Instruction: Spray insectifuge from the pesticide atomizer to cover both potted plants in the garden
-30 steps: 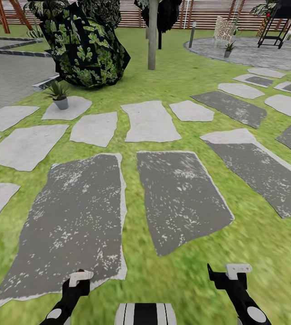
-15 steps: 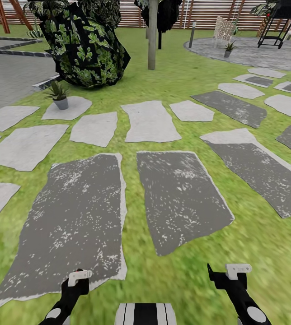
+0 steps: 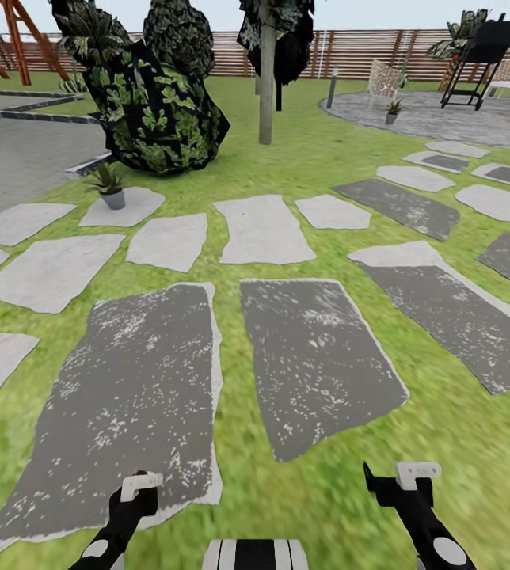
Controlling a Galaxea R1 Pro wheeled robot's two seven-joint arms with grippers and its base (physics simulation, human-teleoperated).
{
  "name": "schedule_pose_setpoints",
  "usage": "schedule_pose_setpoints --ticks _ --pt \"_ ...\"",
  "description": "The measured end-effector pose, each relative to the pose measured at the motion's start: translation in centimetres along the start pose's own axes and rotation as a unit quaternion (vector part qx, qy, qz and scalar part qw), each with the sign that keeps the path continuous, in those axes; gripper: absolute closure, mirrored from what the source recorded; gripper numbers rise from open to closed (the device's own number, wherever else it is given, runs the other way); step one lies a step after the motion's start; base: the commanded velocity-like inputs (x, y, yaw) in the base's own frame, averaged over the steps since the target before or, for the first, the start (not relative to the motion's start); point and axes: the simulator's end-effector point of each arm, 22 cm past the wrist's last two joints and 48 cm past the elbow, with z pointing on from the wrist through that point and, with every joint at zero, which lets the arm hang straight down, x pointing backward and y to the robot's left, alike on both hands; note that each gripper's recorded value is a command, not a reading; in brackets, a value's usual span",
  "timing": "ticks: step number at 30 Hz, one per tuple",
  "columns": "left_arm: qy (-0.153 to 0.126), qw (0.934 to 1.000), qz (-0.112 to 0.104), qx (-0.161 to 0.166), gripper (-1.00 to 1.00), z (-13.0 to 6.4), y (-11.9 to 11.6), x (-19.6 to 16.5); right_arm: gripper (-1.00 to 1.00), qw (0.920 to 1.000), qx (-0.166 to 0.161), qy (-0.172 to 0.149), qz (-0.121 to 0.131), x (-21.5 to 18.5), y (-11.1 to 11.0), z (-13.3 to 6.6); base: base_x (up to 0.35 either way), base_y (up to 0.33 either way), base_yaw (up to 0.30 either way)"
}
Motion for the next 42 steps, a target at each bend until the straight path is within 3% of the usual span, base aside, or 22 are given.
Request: schedule_pose_setpoints --ticks 14,22,34,42 --pt "-0.019 0.9998 -0.003 0.001 1.00 -1.5 -0.2 -1.5 -1.00 0.9996 0.004 -0.030 0.002 -2.7 -0.4 -1.1 0.000 0.000 0.000" --pt "-0.012 0.9998 -0.002 -0.016 1.00 -4.5 1.3 1.5 -1.00 0.9999 0.006 -0.012 0.002 1.8 -0.8 -1.3 0.000 0.000 0.000" --pt "-0.042 0.9987 -0.004 -0.030 1.00 -6.2 1.8 0.0 -1.00 0.9996 0.006 -0.025 0.007 11.5 -0.7 -3.9 0.000 0.000 0.000" --pt "-0.058 0.9971 -0.004 -0.047 1.00 -6.8 2.4 -1.5 -1.00 0.9995 0.010 -0.027 0.009 11.8 -1.0 -4.5 0.000 0.000 0.000"
